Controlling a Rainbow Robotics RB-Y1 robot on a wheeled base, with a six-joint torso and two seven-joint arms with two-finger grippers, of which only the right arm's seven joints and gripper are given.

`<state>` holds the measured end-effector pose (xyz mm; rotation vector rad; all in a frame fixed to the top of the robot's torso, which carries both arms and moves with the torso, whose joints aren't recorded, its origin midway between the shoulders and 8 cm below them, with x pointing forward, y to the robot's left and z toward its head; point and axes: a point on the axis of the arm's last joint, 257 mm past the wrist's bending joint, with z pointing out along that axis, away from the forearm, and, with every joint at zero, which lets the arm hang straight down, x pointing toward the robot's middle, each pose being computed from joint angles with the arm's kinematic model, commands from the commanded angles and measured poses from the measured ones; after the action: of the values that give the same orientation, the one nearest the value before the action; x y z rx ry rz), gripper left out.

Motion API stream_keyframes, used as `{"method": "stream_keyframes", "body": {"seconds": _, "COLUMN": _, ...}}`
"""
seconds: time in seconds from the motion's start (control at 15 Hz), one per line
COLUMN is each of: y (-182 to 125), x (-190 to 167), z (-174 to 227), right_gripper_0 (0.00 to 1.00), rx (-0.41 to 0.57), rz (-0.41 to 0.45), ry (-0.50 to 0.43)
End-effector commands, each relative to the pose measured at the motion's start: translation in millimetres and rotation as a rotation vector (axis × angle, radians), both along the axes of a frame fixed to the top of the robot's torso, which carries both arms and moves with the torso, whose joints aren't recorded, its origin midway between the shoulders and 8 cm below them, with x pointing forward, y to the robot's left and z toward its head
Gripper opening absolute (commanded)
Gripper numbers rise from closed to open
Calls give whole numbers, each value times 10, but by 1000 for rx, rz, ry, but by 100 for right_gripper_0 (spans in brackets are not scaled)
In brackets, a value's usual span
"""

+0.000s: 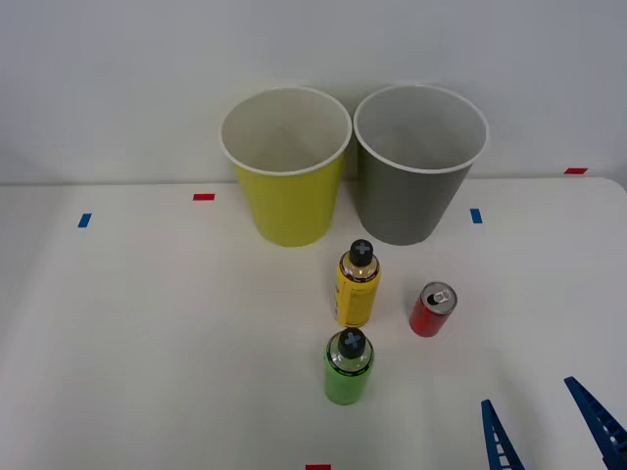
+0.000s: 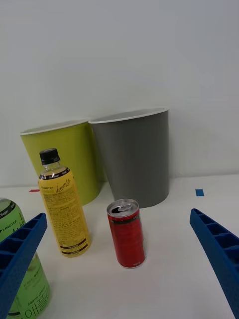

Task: Put cans in the gray bin, plastic bottles in the light green bin

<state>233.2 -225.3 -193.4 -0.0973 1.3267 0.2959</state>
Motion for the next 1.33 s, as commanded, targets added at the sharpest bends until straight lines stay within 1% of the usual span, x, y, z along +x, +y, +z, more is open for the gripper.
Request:
{"method": "stream_keyframes", "body": {"seconds": 0.07, "y": 0, "x": 0, "z": 0, "right_gripper_0": 100, "rx": 0, "rz": 0, "ry": 0}}
{"method": "stream_keyframes", "body": {"seconds": 1.33, "y": 0, "x": 0, "z": 0, "right_gripper_0": 100, "rx": 0, "rz": 0, "ry": 0}}
